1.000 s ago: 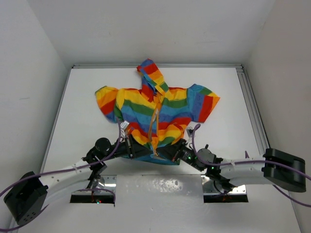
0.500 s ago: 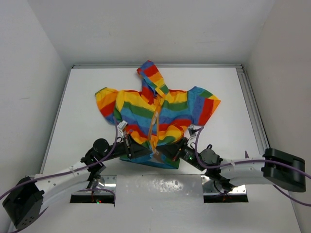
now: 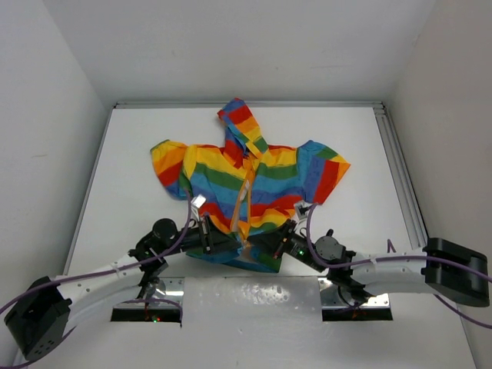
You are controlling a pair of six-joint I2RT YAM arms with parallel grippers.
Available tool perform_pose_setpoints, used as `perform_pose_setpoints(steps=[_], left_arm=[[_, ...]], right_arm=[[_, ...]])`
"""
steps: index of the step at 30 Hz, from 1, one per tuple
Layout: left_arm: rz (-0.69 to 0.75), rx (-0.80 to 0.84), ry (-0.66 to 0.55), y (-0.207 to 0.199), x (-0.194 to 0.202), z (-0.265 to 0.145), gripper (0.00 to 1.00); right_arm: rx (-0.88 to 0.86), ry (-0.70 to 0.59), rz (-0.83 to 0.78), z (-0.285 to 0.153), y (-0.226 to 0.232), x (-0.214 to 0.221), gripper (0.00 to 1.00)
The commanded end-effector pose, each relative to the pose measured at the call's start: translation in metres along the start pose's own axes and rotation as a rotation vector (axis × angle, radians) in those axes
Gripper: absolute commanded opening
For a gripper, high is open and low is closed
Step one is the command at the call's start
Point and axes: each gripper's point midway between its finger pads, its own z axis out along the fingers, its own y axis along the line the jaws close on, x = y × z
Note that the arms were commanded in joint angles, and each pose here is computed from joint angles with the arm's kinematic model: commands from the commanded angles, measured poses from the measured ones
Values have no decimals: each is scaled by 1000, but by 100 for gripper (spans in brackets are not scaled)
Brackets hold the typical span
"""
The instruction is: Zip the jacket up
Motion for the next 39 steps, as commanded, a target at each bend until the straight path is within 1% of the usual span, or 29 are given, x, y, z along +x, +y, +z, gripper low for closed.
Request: perform_pose_setpoints(steps=[1, 2, 3, 5, 8, 10, 13, 15, 16, 17, 19, 20, 21, 24, 27, 28, 29, 30, 31, 32, 33, 34, 35, 37, 39], left_arm=[[46, -27, 65, 9, 13, -3, 0], [49, -27, 77, 9, 15, -4, 0], [50, -31, 89, 10, 16, -4, 0], [66, -39, 116, 13, 20, -4, 0], [81, -44, 127, 16, 22, -5, 0], [90, -55, 142, 18, 23, -4, 0], [92, -98, 163, 32, 27, -4, 0], [93, -98, 165, 33, 27, -3, 0], [104, -93, 172, 31, 26, -2, 0], [109, -96, 177, 31, 27, -1, 0], [115, -100, 176, 33, 27, -1, 0], [117, -95, 174, 32, 26, -1, 0], [115, -99, 179, 33, 27, -1, 0], [124, -100, 204, 34, 30, -1, 0], [115, -100, 213, 39, 33, -3, 0], [112, -96, 221, 38, 34, -3, 0], [116, -95, 226, 38, 35, -3, 0], [121, -96, 231, 39, 35, -3, 0], [124, -97, 230, 39, 35, -3, 0], [128, -95, 229, 39, 35, -3, 0], [126, -99, 233, 39, 35, -2, 0], [135, -81, 237, 34, 34, -1, 0], [138, -75, 241, 33, 34, 0, 0], [151, -70, 254, 31, 34, 1, 0], [153, -68, 254, 31, 34, 1, 0]], right_arm=[[18, -78, -21, 4, -1, -17, 0], [28, -92, -28, 9, 1, -21, 0], [73, -68, -48, 11, -8, -16, 0], [110, -48, -71, 17, -12, -13, 0], [133, -37, -67, 24, -11, -13, 0], [186, -4, -76, 24, -21, -7, 0], [186, 12, -62, 25, -18, -5, 0], [216, 21, -57, 23, -23, -4, 0], [219, 18, -46, 24, -18, -8, 0], [291, 73, -68, 18, -33, 2, 14], [330, 99, -70, 16, -35, 3, 35], [375, 140, -78, 8, -43, 9, 45], [395, 161, -77, 5, -46, 11, 60], [426, 226, -44, -9, -46, 19, 73], [432, 327, -5, -24, -40, 32, 74], [432, 385, 21, -33, -39, 41, 74], [412, 404, 34, -37, -33, 43, 72], [409, 432, 39, -42, -30, 46, 67], [432, 471, 35, -51, -33, 50, 46], [415, 503, 31, -55, -27, 52, 33], [384, 506, 5, -53, -15, 45, 22], [403, 542, -21, -59, -16, 46, 5], [404, 557, -52, -59, -13, 43, 1], [348, 619, -194, -52, 2, 35, 0], [248, 666, -325, -43, 19, 32, 0]])
